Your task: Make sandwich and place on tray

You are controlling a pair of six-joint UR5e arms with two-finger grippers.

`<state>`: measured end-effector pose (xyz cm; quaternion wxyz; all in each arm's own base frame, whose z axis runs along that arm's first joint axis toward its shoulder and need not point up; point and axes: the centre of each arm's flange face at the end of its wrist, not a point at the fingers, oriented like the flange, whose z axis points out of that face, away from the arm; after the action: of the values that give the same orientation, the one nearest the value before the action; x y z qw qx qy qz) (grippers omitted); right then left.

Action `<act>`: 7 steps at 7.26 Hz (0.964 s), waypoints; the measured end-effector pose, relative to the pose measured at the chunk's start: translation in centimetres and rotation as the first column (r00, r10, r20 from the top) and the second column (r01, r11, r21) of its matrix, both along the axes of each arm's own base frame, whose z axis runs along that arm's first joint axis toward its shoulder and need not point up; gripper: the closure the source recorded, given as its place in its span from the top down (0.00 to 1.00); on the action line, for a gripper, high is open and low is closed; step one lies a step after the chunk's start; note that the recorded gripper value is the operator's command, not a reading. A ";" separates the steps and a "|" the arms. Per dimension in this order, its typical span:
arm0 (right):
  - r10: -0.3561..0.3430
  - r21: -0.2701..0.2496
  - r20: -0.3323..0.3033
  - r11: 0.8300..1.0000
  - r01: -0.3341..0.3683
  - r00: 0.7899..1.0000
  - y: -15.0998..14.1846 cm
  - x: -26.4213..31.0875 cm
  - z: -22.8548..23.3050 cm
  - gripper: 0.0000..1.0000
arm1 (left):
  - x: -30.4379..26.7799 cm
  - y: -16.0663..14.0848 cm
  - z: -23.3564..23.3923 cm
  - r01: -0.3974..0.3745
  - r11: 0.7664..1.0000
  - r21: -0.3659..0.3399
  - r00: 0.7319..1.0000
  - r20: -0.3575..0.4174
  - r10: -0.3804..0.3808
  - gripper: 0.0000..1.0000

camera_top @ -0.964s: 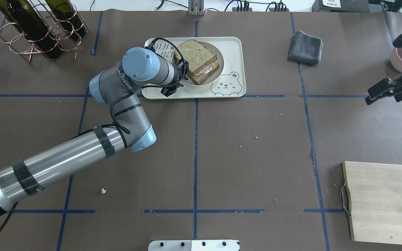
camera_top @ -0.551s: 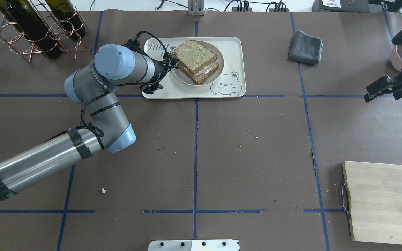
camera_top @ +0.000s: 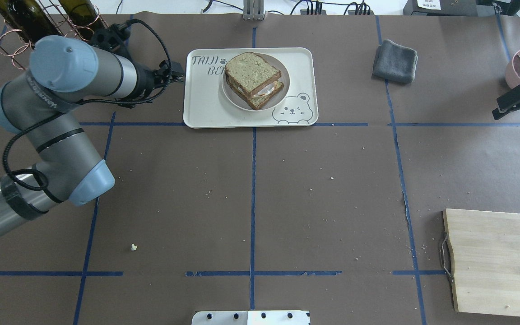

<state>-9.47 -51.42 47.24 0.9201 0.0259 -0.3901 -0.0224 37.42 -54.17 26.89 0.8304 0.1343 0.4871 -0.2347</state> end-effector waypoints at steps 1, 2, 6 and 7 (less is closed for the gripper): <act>-0.015 0.014 -0.013 1.000 0.016 1.000 -0.7 1.8 1.9 1.00 | -4.2 0.2 1.5 -0.080 0.994 0.077 0.990 0.123 0.070 1.00; -0.029 0.024 -0.025 0.999 0.029 0.999 -1.3 3.8 4.0 1.00 | -8.6 0.2 4.4 -0.170 0.977 0.128 0.963 0.234 0.137 1.00; -0.033 -0.015 -0.003 0.999 0.033 0.999 -1.2 7.6 9.2 1.00 | -24.0 -1.2 13.0 -0.363 0.909 0.205 0.887 0.376 0.270 1.00; -0.032 -0.037 -0.007 0.999 0.032 0.999 -1.4 7.8 10.5 1.00 | -25.2 -1.7 13.8 -0.364 0.908 0.206 0.888 0.371 0.272 1.00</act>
<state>-1.71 -52.79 57.72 0.9214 0.0028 -0.3875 -0.0299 12.22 -55.90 40.70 0.9018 0.2014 0.3823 0.0007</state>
